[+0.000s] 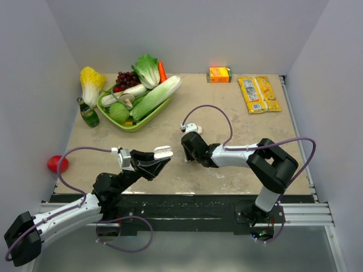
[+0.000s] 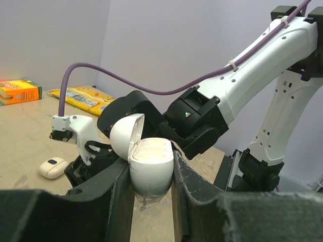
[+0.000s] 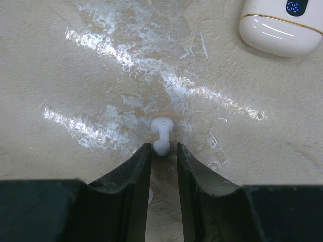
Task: Insert the wireless bluetooth earbuds into the charging case
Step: Pick up the earbud from the center of the board.
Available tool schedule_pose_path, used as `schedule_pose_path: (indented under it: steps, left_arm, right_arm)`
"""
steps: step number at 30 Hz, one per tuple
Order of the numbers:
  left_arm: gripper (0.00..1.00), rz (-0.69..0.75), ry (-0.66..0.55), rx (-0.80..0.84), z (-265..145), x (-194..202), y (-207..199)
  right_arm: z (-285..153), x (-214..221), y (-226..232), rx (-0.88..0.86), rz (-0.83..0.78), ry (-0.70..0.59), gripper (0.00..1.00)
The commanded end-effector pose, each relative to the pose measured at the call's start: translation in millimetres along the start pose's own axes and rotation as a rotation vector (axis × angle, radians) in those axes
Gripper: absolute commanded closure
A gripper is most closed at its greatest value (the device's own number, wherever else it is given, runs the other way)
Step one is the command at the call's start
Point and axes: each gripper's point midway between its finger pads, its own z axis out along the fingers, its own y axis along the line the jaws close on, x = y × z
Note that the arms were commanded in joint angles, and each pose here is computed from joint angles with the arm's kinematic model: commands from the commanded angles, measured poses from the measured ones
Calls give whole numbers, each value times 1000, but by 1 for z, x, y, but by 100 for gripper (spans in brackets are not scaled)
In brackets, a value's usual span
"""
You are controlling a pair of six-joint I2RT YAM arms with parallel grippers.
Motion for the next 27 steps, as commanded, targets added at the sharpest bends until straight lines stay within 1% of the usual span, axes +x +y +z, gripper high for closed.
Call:
schedule_pose_path:
  steps: [1, 7, 11, 23, 27]
  left_arm:
    - [100, 3, -4, 0, -8, 9, 2]
    - [100, -1, -5, 2, -8, 8, 2]
    - [100, -1, -12, 3, -8, 7, 1]
    - [100, -4, -11, 5, -8, 7, 1]
    - [100, -3, -8, 4, -8, 8, 1]
  right_arm:
    - [-8, -18, -3, 9, 25, -59, 69]
    - [-6, -24, 1, 6, 18, -64, 61]
    - [-4, -27, 0, 14, 11, -65, 60]
    - [1, -34, 3, 15, 2, -72, 72]
    - [4, -30, 1, 19, 1, -60, 73]
